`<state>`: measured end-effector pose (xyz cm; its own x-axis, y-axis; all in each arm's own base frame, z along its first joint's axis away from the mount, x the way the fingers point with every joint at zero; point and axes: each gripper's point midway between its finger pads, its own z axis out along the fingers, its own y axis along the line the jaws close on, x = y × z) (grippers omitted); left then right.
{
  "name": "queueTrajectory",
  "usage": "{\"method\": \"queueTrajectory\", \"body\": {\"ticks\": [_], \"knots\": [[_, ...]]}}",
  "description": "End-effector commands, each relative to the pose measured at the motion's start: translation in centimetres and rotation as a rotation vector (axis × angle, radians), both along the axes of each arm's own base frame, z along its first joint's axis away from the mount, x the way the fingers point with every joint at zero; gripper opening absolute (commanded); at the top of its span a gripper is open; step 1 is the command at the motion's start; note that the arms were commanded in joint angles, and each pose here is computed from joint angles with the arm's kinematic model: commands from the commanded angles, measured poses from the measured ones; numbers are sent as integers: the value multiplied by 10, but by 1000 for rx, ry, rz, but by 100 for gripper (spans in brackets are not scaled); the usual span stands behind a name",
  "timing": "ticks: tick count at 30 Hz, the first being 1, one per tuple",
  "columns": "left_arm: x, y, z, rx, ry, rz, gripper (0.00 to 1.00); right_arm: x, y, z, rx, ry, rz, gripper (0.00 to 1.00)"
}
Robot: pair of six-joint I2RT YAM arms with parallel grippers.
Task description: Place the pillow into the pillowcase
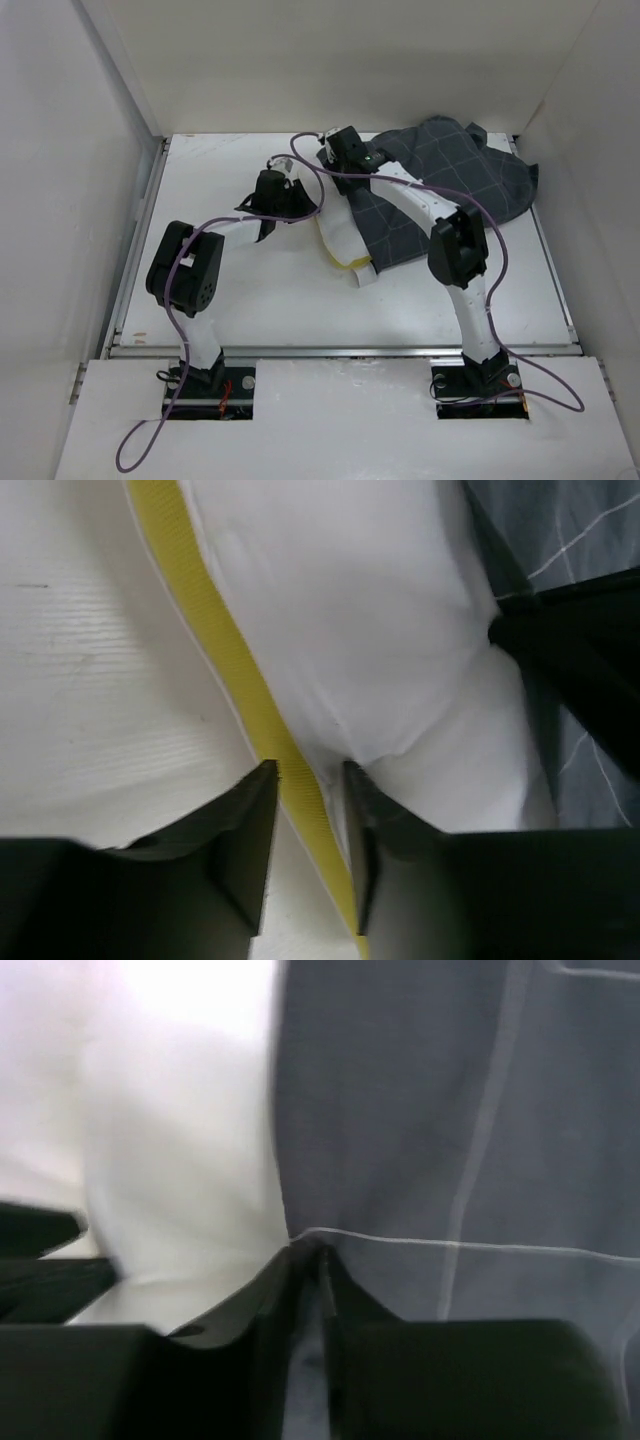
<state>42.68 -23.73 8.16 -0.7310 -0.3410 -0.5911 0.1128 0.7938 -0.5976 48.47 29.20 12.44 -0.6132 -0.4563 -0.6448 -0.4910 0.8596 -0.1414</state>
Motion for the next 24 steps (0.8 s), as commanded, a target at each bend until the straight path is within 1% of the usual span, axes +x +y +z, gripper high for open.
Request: {"method": "queueTrajectory", "body": {"ticks": [1,3,4,5,6,7,8,10,11,13,14,15,16,17,18,19,20,23,24], "knots": [[16,-16,33,-45,-111,-58,26,18,-34,36,-74,-151,-168,12],[18,-18,34,-51,-112,-67,20,19,-37,47,-61,-182,-192,0],[21,-19,39,-50,-135,-73,18,17,-38,43,-68,-174,-191,0],[20,-21,40,-55,-134,-82,17,16,-37,50,-52,-180,-184,0],[18,-28,39,-66,-141,-104,17,14,-32,53,-45,-178,-142,0],[17,-29,39,-72,-139,-115,14,9,-18,61,7,-149,-70,0],[18,-33,46,-88,-155,-133,13,5,-9,66,42,-133,-34,0],[17,-41,44,-89,-162,-162,11,-4,10,79,115,-100,72,0],[13,-47,44,-91,-161,-176,10,-20,39,97,223,-67,193,0],[8,-60,48,-119,-184,-225,10,-39,61,129,338,-51,328,0],[6,-71,53,-142,-216,-257,10,-57,81,166,434,-70,442,0],[2,-77,61,-173,-240,-303,10,-67,85,174,459,-42,479,0],[0,-80,59,-197,-238,-318,10,-73,90,183,490,-36,519,0],[2,-86,77,-251,-292,-332,10,-86,98,199,526,-38,574,0],[-1,-90,80,-280,-308,-356,10,-103,105,224,597,-38,659,0],[-8,-98,91,-321,-335,-404,10,-110,107,232,629,-29,687,0],[-8,-102,108,-359,-397,-420,10,-116,109,238,649,-27,718,0],[-16,-105,141,-444,-466,-450,10,-140,108,265,730,3,769,0],[-16,-105,159,-475,-537,-457,10,-144,109,262,745,37,772,0]]}}
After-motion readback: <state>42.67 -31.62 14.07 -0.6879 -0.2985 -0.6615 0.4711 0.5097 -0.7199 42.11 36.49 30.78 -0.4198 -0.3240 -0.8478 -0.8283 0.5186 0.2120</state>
